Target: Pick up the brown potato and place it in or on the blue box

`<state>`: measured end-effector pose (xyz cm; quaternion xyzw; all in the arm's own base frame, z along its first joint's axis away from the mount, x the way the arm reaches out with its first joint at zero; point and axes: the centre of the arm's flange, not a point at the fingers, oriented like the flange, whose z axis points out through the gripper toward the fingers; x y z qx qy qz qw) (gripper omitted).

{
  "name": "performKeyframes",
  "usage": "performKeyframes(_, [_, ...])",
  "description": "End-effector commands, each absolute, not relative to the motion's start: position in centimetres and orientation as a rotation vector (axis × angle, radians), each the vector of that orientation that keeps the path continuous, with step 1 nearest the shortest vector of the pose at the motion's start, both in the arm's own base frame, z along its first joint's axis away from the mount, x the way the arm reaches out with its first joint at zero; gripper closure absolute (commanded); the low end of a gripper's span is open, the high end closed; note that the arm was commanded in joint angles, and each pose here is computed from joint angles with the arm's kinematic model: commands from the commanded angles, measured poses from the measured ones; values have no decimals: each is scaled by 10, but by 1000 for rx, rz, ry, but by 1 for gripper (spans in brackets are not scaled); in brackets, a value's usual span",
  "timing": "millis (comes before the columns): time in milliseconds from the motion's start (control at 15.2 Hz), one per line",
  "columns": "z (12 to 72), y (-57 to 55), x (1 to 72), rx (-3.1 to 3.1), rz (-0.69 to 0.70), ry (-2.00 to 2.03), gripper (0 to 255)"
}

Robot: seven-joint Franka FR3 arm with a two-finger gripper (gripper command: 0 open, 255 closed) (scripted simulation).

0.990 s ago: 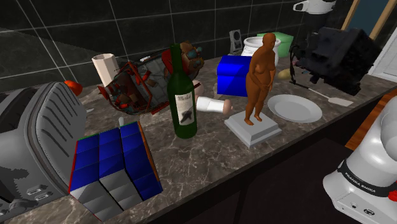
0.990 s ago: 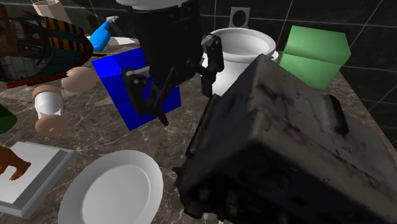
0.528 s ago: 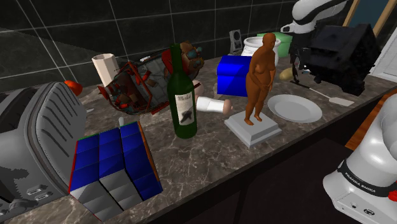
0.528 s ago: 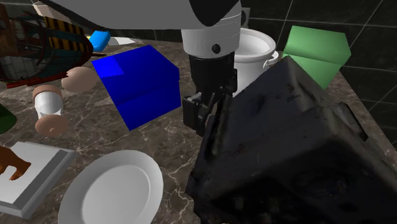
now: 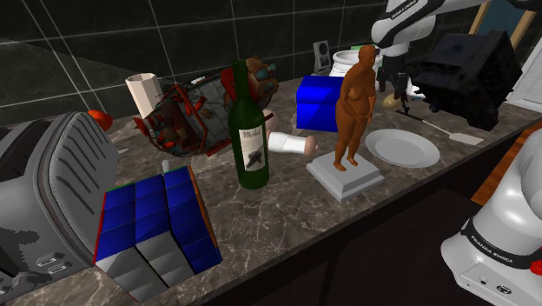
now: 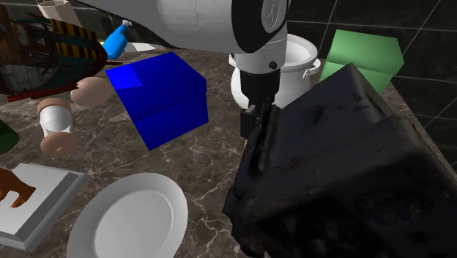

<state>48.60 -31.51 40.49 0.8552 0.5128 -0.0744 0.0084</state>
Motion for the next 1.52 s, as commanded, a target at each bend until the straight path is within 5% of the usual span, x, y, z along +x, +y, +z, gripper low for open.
performKeyframes(0, [394,-316,487,2665,-232,1615,0])
performKeyframes(858, [370,-318,485,2665,-232,1615,0])
performKeyframes(924, [370,-318,485,2665,-232,1615,255])
performKeyframes(1452, [370,-318,484,2665,-232,1615,255])
